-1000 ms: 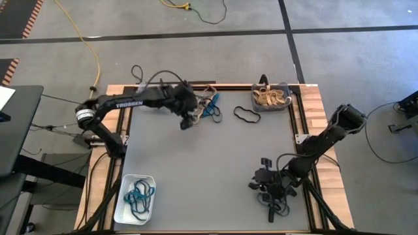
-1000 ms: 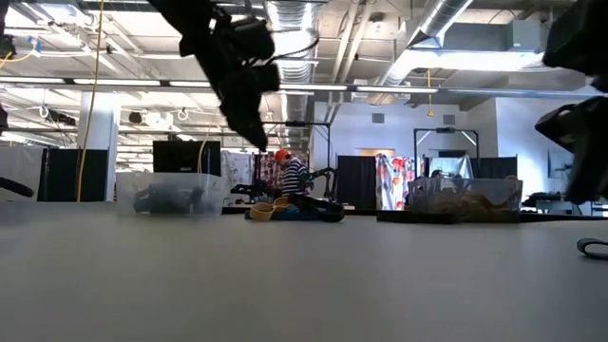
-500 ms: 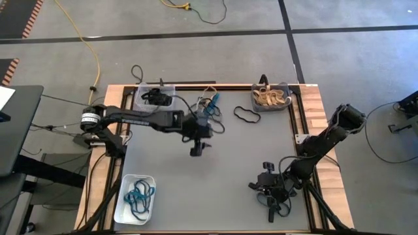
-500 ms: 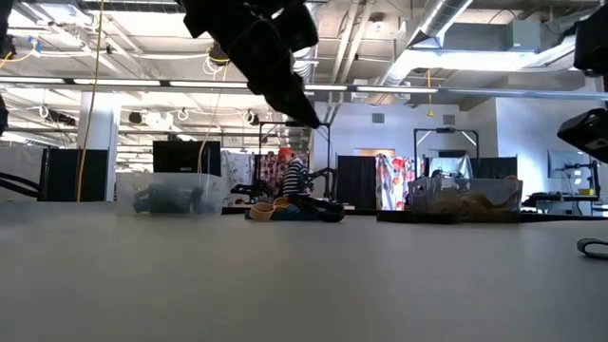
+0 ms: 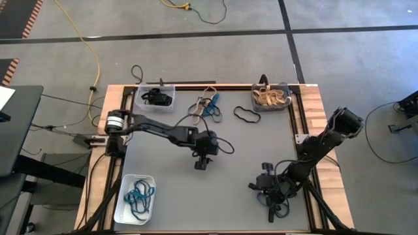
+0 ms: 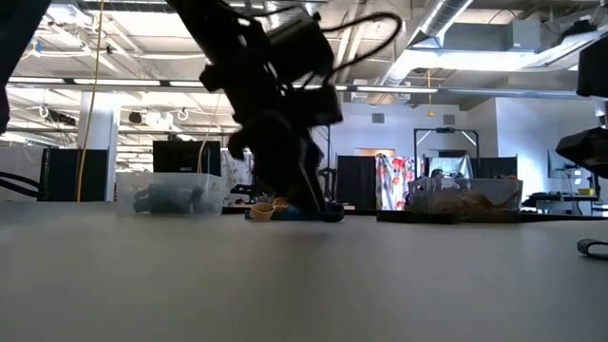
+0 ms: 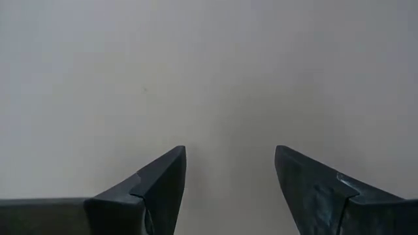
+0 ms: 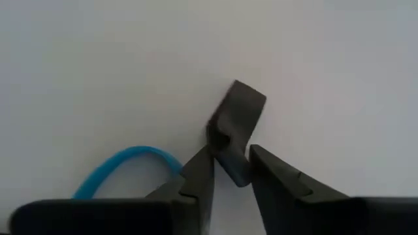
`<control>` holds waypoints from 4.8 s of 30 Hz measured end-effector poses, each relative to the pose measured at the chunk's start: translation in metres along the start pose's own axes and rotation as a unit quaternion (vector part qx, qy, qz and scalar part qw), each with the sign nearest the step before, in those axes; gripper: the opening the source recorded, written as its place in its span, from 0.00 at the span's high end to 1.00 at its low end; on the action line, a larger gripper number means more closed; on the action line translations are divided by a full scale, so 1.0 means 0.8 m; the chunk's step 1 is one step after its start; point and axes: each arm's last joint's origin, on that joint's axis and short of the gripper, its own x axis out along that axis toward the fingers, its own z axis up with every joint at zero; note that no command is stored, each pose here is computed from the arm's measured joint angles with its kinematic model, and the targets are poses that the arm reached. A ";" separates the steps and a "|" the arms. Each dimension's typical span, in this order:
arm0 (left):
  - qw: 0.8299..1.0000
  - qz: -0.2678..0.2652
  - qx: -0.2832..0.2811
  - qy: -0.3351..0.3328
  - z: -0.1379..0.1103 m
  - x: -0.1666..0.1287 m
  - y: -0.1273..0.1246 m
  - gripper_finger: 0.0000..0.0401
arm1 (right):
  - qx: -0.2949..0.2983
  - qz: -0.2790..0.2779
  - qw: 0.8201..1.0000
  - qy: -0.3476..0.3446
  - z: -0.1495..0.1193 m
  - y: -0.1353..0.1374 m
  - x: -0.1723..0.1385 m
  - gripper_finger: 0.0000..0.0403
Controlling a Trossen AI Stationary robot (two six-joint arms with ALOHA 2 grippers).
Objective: Sort rubber bands into baskets
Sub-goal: Put the black rubber band into the transparent bin
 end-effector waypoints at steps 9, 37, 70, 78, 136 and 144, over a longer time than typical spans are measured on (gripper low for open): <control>0.999 -0.006 0.007 -0.035 0.008 0.015 -0.013 0.44 | -0.036 0.011 0.999 -0.019 0.012 0.004 -0.002 0.92; 0.972 0.015 0.105 -0.208 0.057 0.007 -0.088 0.44 | -0.046 -0.069 0.982 -0.171 0.117 -0.049 0.001 0.93; 0.965 0.150 0.176 -0.125 0.048 0.000 -0.091 1.00 | 0.020 -0.104 0.985 -0.133 0.108 -0.063 0.004 0.50; 0.958 0.248 0.138 0.034 0.022 -0.059 -0.028 1.00 | 0.035 -0.157 0.982 -0.097 0.095 -0.071 0.006 0.38; 0.943 0.101 -0.303 0.090 -0.127 -0.213 0.196 0.59 | 0.024 -0.108 0.991 -0.069 0.036 -0.044 0.013 0.44; 0.973 0.099 -0.203 0.049 -0.069 -0.182 0.148 0.59 | 0.008 -0.030 0.998 -0.048 0.029 -0.014 0.001 0.44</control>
